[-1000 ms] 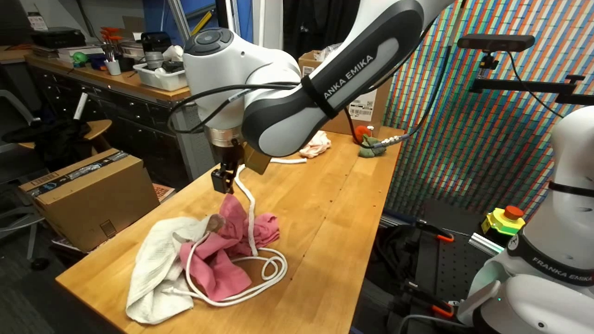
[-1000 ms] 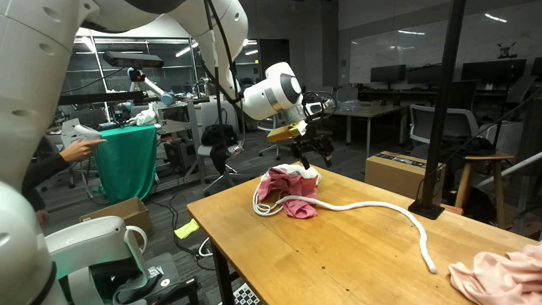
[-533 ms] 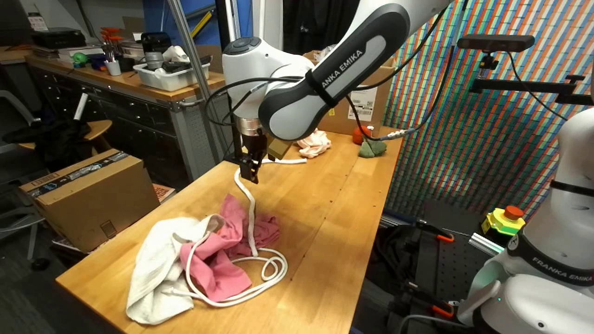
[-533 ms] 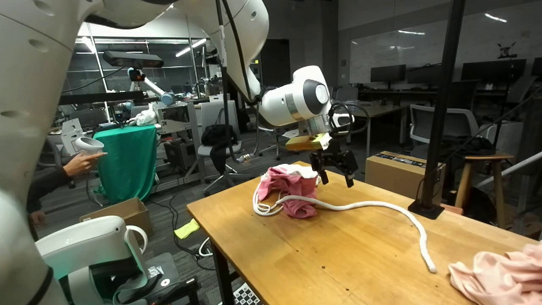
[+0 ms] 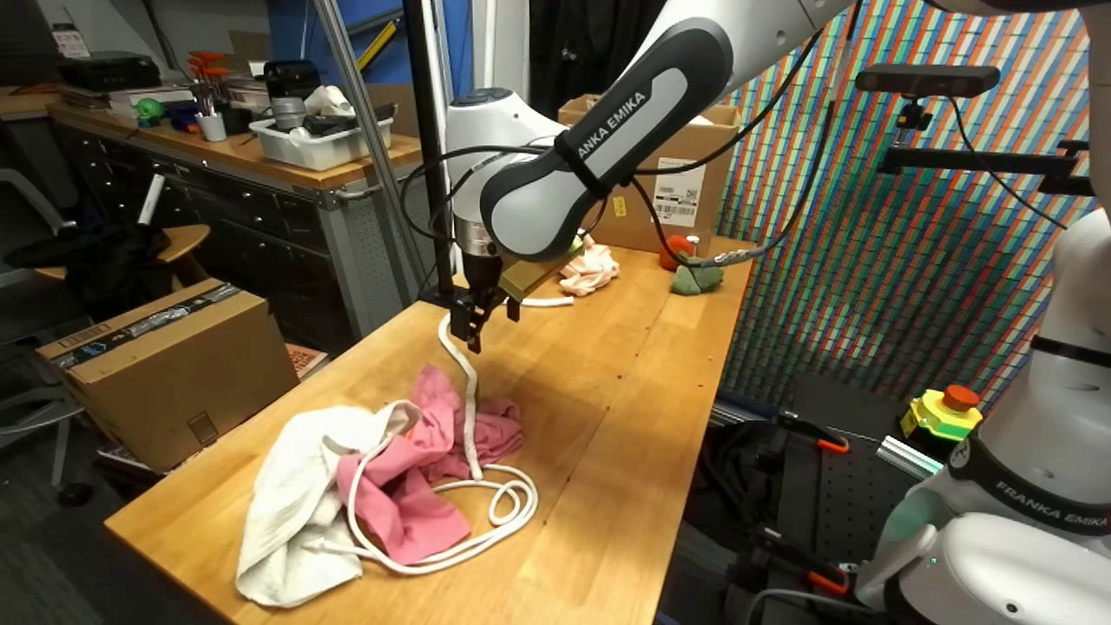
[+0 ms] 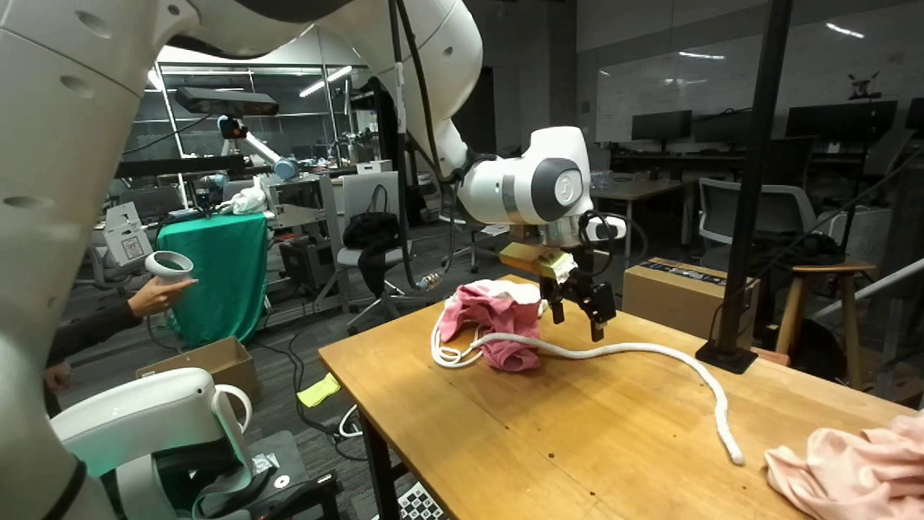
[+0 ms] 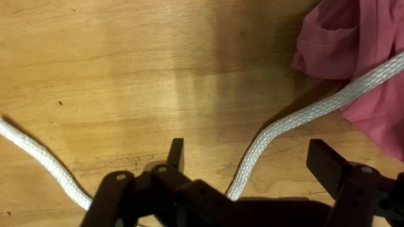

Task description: Separate the items on the table

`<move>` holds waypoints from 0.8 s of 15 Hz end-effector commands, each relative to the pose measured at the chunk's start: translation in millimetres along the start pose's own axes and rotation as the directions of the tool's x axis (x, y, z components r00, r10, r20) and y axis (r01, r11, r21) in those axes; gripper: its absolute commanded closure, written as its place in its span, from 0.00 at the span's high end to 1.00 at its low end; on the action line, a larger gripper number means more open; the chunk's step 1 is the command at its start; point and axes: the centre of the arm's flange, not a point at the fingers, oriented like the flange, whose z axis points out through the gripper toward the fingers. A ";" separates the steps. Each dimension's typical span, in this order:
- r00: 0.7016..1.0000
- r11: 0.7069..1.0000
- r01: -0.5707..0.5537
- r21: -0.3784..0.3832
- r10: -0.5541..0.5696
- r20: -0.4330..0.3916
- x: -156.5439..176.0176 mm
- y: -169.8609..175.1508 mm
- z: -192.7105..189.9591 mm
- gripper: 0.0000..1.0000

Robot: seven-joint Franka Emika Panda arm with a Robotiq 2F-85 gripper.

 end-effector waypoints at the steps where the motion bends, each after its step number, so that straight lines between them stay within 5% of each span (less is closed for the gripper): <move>1: 1.000 0.998 -0.001 0.070 0.000 0.013 13.7 -3.9 11.1 1.00; 12: 0.997 0.996 0.065 0.064 -0.068 0.043 27.4 -42.2 55.0 1.00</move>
